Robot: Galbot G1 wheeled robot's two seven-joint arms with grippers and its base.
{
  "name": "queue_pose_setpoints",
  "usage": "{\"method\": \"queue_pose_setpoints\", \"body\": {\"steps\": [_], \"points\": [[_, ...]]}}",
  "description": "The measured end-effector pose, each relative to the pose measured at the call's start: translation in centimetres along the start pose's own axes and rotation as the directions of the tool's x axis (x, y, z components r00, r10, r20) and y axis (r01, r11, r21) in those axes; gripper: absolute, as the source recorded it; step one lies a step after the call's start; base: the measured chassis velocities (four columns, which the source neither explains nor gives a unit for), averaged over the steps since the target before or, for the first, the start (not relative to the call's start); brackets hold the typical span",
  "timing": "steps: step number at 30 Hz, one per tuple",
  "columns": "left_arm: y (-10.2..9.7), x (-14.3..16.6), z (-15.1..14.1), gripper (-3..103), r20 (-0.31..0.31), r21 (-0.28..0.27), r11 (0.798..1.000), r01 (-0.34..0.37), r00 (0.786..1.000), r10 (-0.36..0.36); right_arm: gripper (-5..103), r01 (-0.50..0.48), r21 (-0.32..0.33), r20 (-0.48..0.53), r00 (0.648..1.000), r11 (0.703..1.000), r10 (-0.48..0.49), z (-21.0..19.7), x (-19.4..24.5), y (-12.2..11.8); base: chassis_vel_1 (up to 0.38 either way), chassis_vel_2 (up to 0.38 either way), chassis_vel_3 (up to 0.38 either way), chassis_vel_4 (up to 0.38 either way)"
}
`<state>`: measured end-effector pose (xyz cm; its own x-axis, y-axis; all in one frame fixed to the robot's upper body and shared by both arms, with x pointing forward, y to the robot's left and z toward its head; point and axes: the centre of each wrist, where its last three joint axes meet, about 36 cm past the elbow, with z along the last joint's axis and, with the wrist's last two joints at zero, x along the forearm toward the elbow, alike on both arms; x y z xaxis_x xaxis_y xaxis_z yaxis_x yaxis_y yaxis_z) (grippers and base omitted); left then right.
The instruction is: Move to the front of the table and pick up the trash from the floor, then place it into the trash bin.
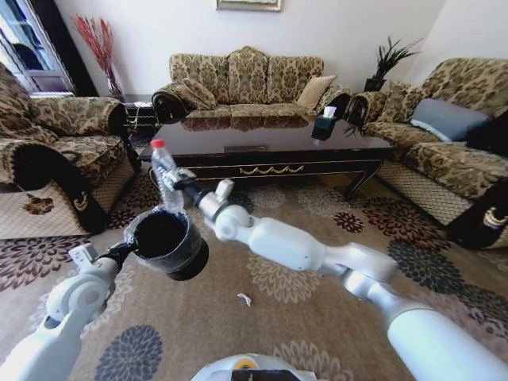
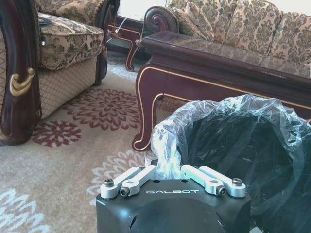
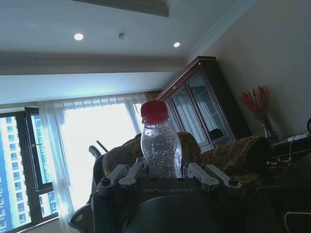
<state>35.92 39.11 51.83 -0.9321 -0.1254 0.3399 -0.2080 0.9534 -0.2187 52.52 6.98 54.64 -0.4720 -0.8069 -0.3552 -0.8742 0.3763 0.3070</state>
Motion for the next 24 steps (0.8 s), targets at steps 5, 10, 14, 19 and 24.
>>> {"method": "queue_pose_setpoints", "body": {"steps": [5, 10, 14, 19, 24], "points": [[0.1, 0.0, -0.6, 4, 0.009, 0.000, 1.000, -0.004, 1.000, 0.004, 27, -0.006, 0.002, -0.033, 0.999, 1.000, 0.006, 1.9, 0.5, -0.2, 0.000, 0.000, 0.000, 0.000], [0.3, -0.1, -0.9, 4, 0.012, -0.004, 1.000, 0.000, 1.000, 0.000, 27, -0.023, 0.019, -0.054, 0.998, 1.000, 0.024, 2.9, 1.5, -1.0, 0.000, 0.000, 0.000, 0.000], [0.4, -0.2, -1.2, 4, 0.017, -0.006, 1.000, -0.002, 1.000, 0.002, 28, -0.040, 0.035, -0.059, 0.997, 0.999, 0.042, 3.3, 2.5, -1.8, 0.000, 0.000, 0.000, 0.000], [0.4, -0.3, -1.3, 4, 0.019, -0.005, 1.000, -0.003, 1.000, 0.003, 50, -0.061, 0.047, -0.056, 0.996, 0.997, 0.063, 3.4, 3.9, -2.5, 0.000, 0.000, 0.000, 0.000], [0.5, -0.2, -1.6, 4, 0.022, -0.007, 1.000, -0.003, 1.000, 0.003, 66, -0.085, 0.070, -0.050, 0.995, 0.994, 0.089, 3.3, 5.6, -3.4, 0.000, 0.000, 0.000, 0.000]]}}
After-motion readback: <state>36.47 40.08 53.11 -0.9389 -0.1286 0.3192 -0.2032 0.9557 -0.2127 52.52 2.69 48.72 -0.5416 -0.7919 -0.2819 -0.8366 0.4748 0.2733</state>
